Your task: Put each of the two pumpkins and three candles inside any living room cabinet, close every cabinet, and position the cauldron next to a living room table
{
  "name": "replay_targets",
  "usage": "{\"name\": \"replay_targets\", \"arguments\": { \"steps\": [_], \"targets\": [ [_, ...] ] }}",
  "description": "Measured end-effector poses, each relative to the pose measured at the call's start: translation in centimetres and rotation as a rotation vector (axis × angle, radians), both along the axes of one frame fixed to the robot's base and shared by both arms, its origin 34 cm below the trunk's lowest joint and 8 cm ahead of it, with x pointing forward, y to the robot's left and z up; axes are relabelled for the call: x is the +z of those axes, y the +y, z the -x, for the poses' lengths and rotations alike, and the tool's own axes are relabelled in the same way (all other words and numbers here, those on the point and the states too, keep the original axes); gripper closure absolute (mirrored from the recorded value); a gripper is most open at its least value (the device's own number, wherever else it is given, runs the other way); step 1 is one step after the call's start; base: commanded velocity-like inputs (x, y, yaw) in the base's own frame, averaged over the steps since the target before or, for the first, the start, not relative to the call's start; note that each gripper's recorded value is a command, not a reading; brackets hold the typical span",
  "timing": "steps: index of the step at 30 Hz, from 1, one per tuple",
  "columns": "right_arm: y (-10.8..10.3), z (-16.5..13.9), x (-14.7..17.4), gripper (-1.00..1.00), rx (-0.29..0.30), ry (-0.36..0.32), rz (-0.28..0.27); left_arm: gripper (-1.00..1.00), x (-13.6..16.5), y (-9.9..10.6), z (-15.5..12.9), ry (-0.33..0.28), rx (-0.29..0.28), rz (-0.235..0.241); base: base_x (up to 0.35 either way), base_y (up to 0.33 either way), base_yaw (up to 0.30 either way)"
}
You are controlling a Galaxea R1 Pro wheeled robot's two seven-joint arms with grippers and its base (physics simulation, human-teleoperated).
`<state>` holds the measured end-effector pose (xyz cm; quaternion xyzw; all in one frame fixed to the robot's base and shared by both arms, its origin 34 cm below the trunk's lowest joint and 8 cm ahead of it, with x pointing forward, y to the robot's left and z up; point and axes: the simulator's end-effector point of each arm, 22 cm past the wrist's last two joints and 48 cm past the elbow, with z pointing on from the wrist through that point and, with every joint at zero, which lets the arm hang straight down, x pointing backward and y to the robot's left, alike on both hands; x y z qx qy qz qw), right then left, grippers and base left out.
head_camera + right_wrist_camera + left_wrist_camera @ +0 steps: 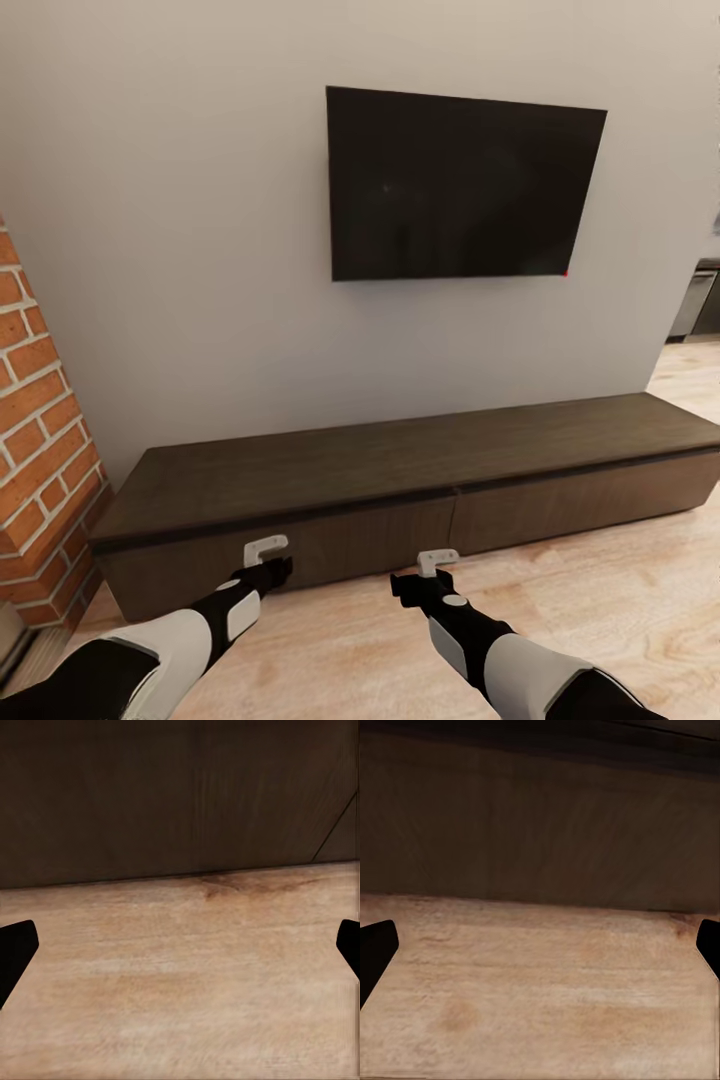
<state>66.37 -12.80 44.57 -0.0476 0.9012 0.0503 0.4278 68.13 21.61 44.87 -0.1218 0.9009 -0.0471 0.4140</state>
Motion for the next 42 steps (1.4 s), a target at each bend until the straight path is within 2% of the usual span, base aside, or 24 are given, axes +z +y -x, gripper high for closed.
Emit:
{"name": "replay_targets", "arguments": {
  "steps": [4,11,18,22,24,26,29,32,42],
  "targets": [
    [-0.4,-0.1,0.6,-1.0,-0.007,0.008,0.002,-1.0,0.7,0.3,-0.1,0.005,0.021,0.014,0.0,0.0,-0.206],
    [-1.1,0.2,1.3,-1.0,-0.014,0.029,0.015,-1.0,2.1,1.5,-0.3,0.012,0.034,0.006,0.0,0.0,-0.287],
    [-2.3,0.4,2.1,-1.0,-0.025,0.048,0.031,-1.0,2.1,3.5,0.7,0.104,0.037,-0.002,0.0,0.0,-0.296],
    [-5.0,1.1,1.8,-1.0,-0.048,0.078,0.065,-1.0,2.2,4.0,1.4,0.156,0.028,-0.004,0.0,0.0,-0.294],
    [-7.2,3.2,0.2,-1.0,-0.07,0.123,0.091,-1.0,2.4,4.8,1.6,0.169,0.03,-0.013,0.0,0.0,-0.246],
    [-8.3,5.7,-1.5,-1.0,-0.08,0.167,0.104,-1.0,2.9,5.5,1.6,0.173,0.029,-0.025,0.0,0.0,-0.205],
    [-8.5,6.2,-1.2,-1.0,-0.08,0.174,0.108,-1.0,3.7,5.6,1.4,0.17,0.026,-0.029,0.0,0.0,-0.201],
    [-9.1,8.4,-2.2,-1.0,-0.085,0.209,0.115,-1.0,4.3,5.6,1.5,0.172,0.017,-0.038,0.0,0.0,-0.223],
    [-10.3,9.0,-0.4,-1.0,-0.097,0.217,0.126,-1.0,5.1,5.8,3.0,0.196,-0.012,-0.066,0.0,0.0,-0.232]
  ]
}}
